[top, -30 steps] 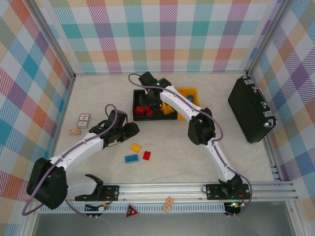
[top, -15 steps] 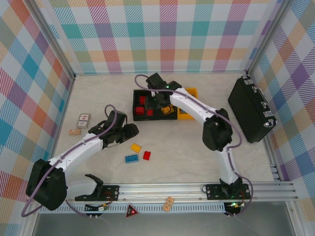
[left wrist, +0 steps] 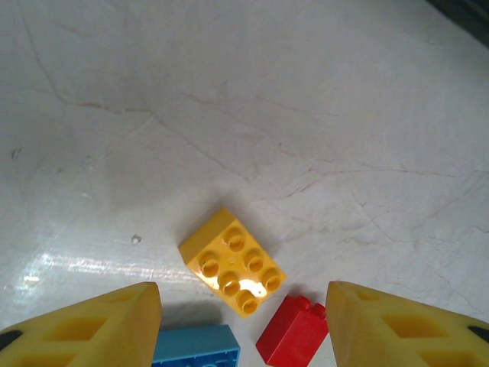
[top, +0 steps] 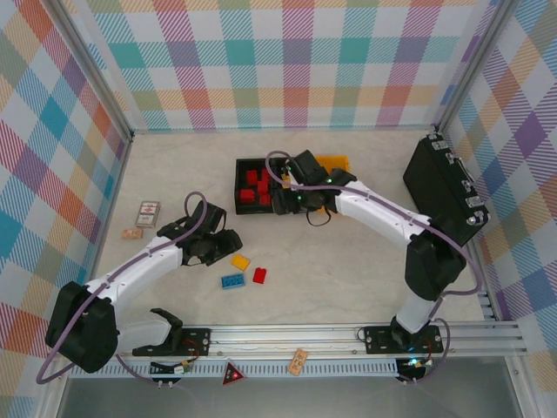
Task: Sort the legos into containers by color
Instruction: Pick up the lego from the middle-left of the table.
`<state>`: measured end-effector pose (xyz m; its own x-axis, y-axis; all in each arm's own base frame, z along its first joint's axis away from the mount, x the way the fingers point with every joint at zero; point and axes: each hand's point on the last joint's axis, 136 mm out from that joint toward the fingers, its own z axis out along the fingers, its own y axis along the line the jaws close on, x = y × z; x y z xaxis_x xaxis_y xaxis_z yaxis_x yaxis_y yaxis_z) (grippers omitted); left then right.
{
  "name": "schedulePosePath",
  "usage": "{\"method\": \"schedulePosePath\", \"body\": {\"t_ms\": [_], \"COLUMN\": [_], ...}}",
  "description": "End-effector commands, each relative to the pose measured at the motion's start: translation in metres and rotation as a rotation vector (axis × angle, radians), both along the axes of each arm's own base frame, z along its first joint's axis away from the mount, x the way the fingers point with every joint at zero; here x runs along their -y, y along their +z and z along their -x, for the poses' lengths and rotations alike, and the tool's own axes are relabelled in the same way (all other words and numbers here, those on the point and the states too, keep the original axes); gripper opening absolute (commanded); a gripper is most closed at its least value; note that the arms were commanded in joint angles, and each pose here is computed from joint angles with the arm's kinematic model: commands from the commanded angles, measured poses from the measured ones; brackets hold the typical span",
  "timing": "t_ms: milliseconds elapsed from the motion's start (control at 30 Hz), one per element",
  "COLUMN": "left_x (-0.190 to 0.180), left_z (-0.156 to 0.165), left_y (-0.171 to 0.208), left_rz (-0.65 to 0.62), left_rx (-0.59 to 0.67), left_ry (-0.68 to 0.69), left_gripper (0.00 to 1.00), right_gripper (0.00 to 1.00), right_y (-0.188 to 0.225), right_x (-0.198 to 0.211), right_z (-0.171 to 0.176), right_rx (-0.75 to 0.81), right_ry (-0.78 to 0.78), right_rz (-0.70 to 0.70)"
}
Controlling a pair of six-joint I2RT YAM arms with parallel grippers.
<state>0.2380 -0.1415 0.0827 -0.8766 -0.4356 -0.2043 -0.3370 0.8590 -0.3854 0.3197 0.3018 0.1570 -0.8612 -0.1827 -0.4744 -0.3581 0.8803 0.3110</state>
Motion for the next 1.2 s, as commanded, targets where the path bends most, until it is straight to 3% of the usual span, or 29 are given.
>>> {"method": "schedulePosePath", "body": {"t_ms": [0,433,900,1033,1167], "left_x": [-0.009,0.011,0.027,0.031,0.033], "left_z": [0.014,0.007,-0.007,-0.012,-0.016], "left_y": [-0.016,-0.043,-0.062,-0.062,-0.056], "left_rz": [-0.042,-0.063,-0.122,-0.127,-0.129], "left_rx": [-0.085,-0.175,-0.220,-0.219,-0.209], "left_ry": [0.063,0.114,0.104,0.092,0.077], "left_gripper": [0.61,0.61,0.58,0.52,0.34], "right_gripper": [0.59,0.59,0.59,0.59,0.59], "right_y": [0.011,-0.025,-0.044,-0.045,-0.047], "right_x": [0.003,0.020,0.023,0.024,0.025], "right_z": [0.015,0.100,0.115,0.115,0.115], "right_rx": [-0.002,-0.155,-0.190,-0.188,-0.191], "right_ry": [-0.010,0.124,0.106,0.097,0.087], "right_rz": [-0.073,-0.195,-0.219,-0.222,-0.218]}}
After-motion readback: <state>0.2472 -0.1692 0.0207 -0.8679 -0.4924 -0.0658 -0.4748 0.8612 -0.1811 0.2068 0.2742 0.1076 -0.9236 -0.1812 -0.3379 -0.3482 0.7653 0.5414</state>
